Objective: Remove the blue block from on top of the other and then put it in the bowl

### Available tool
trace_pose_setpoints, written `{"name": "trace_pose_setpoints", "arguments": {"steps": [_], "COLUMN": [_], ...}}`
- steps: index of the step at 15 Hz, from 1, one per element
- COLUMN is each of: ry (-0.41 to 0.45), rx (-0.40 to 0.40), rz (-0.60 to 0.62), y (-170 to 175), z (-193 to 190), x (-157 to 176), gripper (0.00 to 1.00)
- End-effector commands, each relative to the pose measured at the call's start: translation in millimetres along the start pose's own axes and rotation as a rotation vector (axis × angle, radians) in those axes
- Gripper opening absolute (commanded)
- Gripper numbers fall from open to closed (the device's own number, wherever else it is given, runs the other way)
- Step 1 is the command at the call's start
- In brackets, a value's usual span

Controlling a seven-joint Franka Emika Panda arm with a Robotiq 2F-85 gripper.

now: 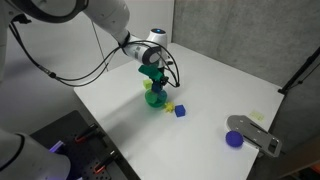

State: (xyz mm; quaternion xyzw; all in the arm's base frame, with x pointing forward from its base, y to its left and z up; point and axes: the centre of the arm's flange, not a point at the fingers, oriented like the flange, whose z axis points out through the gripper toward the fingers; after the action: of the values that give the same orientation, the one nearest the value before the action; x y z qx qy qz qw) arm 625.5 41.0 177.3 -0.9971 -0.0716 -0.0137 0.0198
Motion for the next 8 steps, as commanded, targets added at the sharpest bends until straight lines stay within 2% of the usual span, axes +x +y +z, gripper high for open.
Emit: {"name": "trace_pose_setpoints", "arguments": {"steps": [1, 2, 3, 5, 7, 8], "ry": [-0.023, -0.029, -0.032, -0.034, -0.035, -0.036], "rx": [-0.028, -0.031, -0.032, -0.031, -0.030, -0.029], "rz": [0.000, 0.000, 0.000, 0.001, 0.000, -0.001], "y": [4.1, 5.3, 6.0, 6.0, 4.7, 4.1], "z": [8.6, 10.9, 11.6, 11.6, 11.3, 10.8], "x": [-8.0, -8.6, -8.5, -8.4, -9.3, -9.5], "gripper": [0.31, 0.47, 0.80, 0.83, 0.98, 1.00]}}
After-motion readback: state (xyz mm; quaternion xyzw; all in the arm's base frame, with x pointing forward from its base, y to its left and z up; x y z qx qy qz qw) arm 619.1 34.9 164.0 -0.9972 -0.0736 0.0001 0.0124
